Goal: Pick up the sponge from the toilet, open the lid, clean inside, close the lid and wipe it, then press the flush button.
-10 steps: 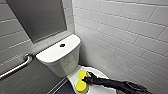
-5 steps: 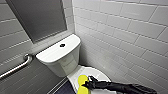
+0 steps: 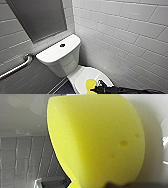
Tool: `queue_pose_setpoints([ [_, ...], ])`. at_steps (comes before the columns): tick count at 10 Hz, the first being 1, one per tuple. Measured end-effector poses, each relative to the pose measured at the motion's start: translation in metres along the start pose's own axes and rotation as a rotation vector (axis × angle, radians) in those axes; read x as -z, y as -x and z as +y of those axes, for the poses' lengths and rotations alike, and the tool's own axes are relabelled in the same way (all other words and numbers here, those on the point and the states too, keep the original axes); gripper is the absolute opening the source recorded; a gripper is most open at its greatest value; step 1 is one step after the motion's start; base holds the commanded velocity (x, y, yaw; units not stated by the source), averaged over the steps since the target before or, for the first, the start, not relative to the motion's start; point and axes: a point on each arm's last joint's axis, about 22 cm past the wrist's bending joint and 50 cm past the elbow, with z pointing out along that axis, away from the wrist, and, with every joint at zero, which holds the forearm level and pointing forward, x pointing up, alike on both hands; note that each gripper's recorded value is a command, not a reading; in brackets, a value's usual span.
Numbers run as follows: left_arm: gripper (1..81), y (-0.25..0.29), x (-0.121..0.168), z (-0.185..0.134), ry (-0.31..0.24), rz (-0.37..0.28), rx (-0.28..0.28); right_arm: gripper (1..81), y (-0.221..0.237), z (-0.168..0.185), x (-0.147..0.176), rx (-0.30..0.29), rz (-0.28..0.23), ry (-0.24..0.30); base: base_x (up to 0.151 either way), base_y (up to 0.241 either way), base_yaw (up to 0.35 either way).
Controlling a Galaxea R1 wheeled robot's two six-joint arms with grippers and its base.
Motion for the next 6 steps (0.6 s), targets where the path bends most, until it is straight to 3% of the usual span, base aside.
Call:
queue_pose_setpoints([
  [6, 81.1, 0.001, -0.001, 0.0, -0.006, -0.008, -0.003, 1.0, 0.028, 0.078, 0.144, -0.08, -0.012, 0.089, 0.0, 0.0, 0.0],
])
